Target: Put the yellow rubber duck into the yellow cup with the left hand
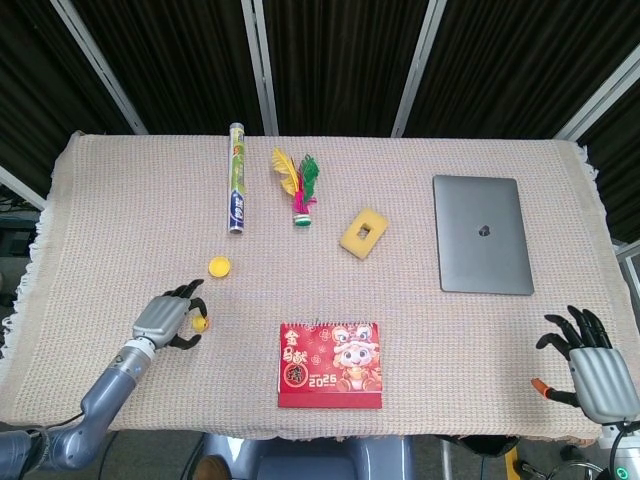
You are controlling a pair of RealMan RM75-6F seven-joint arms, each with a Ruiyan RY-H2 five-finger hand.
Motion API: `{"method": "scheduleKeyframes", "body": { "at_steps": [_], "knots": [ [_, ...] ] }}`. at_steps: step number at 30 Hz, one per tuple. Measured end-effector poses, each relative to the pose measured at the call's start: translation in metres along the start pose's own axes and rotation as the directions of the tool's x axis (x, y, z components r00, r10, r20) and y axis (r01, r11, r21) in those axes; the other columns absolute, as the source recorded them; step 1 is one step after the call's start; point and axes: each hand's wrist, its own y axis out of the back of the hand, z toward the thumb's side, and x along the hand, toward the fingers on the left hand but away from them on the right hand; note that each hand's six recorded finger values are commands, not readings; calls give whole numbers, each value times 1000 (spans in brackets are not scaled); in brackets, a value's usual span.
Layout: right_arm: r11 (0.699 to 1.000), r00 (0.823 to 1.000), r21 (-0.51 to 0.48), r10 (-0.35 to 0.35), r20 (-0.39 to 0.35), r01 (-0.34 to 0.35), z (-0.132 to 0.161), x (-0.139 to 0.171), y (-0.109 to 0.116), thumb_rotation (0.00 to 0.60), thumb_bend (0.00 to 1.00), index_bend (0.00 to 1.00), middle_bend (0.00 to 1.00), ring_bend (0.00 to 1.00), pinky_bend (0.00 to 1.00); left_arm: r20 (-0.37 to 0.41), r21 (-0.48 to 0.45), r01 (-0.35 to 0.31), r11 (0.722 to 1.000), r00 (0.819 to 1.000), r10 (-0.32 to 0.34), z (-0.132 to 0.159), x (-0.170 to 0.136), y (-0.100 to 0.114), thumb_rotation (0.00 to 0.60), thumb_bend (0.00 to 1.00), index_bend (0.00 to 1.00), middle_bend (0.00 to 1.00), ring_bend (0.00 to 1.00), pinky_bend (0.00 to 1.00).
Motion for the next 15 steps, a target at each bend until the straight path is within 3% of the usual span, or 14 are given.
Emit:
{"method": "scheduleKeyframes", "body": {
  "at_steps": [15],
  "knots": [
    [1000, 1000, -4, 0, 4, 1, -1, 0, 0, 600, 30, 444, 189, 0, 0, -15, -13, 20, 1000, 1000, -21, -7, 4, -9, 600, 326, 385, 0, 81, 182]
  ]
}}
